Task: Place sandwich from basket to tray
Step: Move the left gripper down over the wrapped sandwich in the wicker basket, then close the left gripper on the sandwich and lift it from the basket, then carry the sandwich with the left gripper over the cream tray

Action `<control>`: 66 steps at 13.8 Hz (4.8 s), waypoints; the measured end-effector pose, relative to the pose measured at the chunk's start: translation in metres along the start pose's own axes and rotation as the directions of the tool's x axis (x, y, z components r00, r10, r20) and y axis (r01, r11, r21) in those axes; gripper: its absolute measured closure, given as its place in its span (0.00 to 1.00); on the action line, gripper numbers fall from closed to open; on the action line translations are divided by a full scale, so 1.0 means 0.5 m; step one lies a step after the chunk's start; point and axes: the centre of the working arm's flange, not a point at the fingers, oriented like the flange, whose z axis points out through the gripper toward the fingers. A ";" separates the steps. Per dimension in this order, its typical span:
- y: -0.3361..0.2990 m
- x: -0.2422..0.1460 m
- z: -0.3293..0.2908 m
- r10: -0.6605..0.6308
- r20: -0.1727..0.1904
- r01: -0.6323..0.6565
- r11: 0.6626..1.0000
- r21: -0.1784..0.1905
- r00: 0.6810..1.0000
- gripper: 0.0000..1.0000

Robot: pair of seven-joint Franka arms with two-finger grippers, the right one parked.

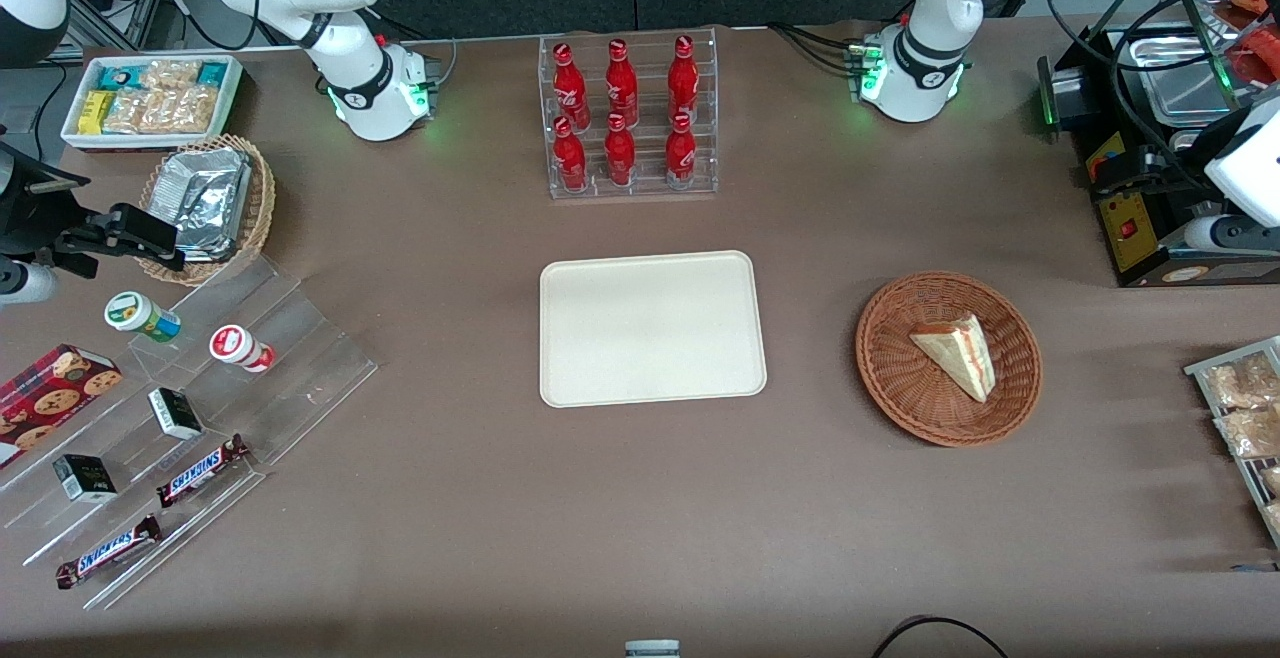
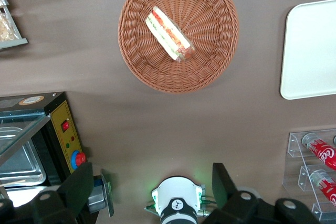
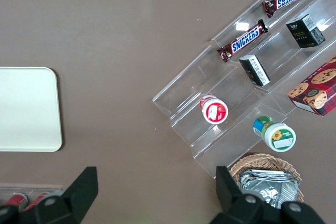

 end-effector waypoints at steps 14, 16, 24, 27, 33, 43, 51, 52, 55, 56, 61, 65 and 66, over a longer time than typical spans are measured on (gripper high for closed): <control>-0.001 0.130 0.277 -0.261 -0.100 0.266 0.963 0.041 0.960 0.00; 0.055 0.156 0.361 -0.366 -0.144 0.373 0.928 0.019 0.919 0.00; 0.114 0.193 0.593 -0.580 -0.180 0.582 0.812 -0.051 0.794 0.00; 0.109 0.178 0.651 -0.606 -0.193 0.604 0.794 -0.075 0.772 0.00; 0.089 0.183 0.682 -0.627 -0.192 0.624 0.777 -0.081 0.755 0.00; 0.075 0.197 0.716 -0.668 -0.197 0.662 0.742 -0.102 0.718 0.07; 0.090 0.189 0.667 -0.663 -0.138 0.665 0.746 -0.038 0.736 0.69; 0.111 0.187 0.633 -0.651 -0.118 0.655 0.756 -0.010 0.750 0.70; 0.221 0.173 0.505 -0.590 -0.092 0.595 0.802 0.053 0.802 0.75; 0.275 0.164 0.462 -0.561 -0.094 0.567 0.821 0.068 0.823 0.81; 0.590 0.114 0.390 -0.377 -0.115 0.387 0.919 0.081 0.919 0.84; 0.803 0.112 0.481 -0.282 -0.067 0.287 0.954 0.083 0.957 0.84; 0.855 0.119 0.521 -0.254 -0.068 0.259 0.962 0.085 0.965 0.84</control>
